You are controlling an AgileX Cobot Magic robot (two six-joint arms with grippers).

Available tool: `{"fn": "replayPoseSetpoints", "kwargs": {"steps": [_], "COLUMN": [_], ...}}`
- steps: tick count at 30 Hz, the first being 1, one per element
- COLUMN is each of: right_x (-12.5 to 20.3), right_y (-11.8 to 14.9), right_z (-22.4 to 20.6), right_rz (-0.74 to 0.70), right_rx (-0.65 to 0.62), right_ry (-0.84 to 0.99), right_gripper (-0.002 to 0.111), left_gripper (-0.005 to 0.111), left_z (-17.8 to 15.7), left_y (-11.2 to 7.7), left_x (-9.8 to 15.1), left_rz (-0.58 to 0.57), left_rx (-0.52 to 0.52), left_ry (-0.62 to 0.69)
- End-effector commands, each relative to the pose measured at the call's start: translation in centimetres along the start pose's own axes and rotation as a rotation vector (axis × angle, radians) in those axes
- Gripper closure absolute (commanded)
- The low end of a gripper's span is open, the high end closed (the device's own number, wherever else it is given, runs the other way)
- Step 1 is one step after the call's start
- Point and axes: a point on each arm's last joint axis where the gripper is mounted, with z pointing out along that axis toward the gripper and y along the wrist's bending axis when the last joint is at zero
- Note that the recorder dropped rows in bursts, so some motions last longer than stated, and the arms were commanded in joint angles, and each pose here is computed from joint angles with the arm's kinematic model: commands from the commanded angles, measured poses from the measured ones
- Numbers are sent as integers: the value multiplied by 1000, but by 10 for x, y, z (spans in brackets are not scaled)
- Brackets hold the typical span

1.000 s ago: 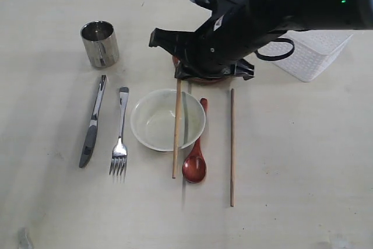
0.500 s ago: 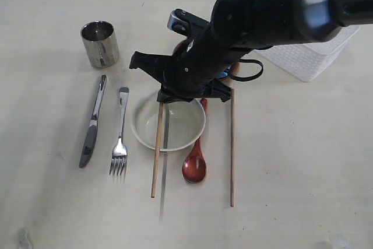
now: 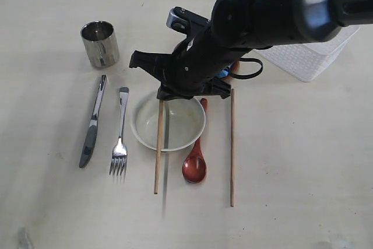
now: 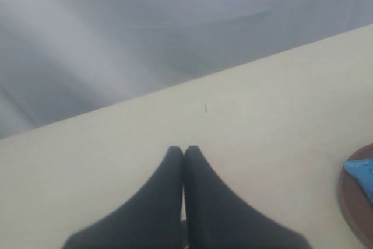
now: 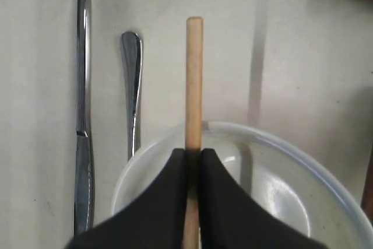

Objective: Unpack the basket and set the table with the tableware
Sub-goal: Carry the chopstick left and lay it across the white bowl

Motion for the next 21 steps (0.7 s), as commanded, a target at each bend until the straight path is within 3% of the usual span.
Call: {"fn": "replayPoseSetpoints", "kwargs": {"steps": [1, 8, 11, 16, 21], "right_x": [-2, -3, -4, -4, -11], "right_y": [2, 2, 1, 0, -2], "right_z": [1, 1, 0, 0, -13], "right_rz": [-26, -34, -29, -10, -64], "right_rx": [-4, -2, -1, 0, 9], "right_ry": [-22, -27, -27, -29, -60], "right_gripper": [108, 108, 95, 61, 59], "left_gripper": [107, 107, 107, 107, 107], "left_z": [-1, -1, -1, -1, -1], "left_y": [1, 2, 2, 2, 4], "left_x": [2, 2, 2, 3, 3], "left_rz": [-5, -8, -10, -21, -19], "left_rx": [-16, -35, -35, -35, -49], "left_ry": [9, 11, 11, 16, 17]}}
